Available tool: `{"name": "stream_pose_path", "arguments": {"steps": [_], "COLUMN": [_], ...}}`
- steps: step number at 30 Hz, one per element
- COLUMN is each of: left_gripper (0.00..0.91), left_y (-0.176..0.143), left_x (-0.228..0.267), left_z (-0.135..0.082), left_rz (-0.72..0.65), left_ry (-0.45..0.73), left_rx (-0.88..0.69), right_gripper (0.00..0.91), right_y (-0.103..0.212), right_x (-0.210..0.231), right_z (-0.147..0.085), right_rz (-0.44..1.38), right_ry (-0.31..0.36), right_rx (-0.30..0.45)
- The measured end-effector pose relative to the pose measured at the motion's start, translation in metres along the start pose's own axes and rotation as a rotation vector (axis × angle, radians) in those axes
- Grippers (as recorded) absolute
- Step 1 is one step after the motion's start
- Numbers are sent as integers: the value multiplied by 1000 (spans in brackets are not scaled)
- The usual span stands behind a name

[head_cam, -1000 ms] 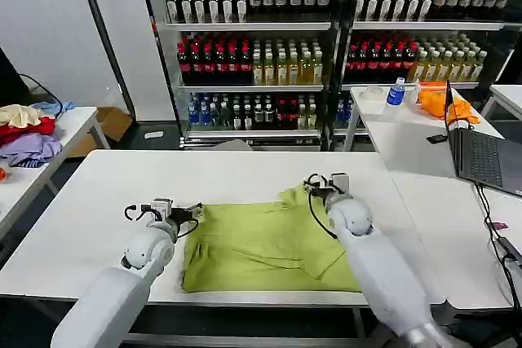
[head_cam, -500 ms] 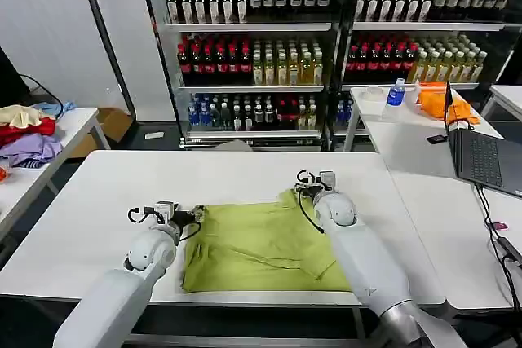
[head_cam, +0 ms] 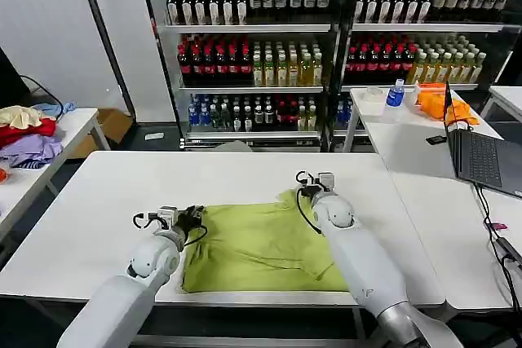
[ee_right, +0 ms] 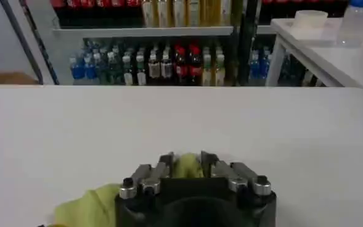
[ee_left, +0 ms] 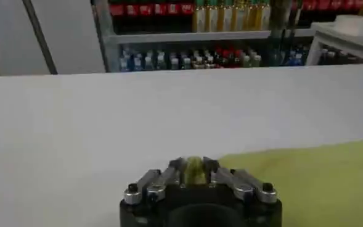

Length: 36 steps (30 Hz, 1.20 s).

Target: Fold and organize the clothes.

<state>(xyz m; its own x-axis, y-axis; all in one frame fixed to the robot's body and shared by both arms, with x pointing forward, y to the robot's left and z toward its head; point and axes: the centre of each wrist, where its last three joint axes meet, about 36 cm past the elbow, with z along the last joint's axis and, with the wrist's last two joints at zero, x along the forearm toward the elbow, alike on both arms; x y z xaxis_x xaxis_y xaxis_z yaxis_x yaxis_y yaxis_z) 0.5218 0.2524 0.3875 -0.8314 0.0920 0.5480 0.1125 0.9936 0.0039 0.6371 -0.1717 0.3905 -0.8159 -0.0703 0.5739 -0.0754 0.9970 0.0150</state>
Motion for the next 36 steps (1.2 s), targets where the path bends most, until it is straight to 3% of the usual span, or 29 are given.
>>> {"name": "stream_pose_path", "arguments": {"steps": [20,36], "left_gripper": [30,30], "left_y": [16,21], "left_x": [26,64], "left_z": [-14,-9], "left_rz": [57,99], "left_ry": [-109,-131], "left_rx": [65,69], "right_gripper": [0,0], "right_y": [-15,-43], "right_x": [50,134], "right_z": [-8,4], "right_rz": [-30,-50], "right_ry": [-107,-223], "right_rx": [-33,-27]}}
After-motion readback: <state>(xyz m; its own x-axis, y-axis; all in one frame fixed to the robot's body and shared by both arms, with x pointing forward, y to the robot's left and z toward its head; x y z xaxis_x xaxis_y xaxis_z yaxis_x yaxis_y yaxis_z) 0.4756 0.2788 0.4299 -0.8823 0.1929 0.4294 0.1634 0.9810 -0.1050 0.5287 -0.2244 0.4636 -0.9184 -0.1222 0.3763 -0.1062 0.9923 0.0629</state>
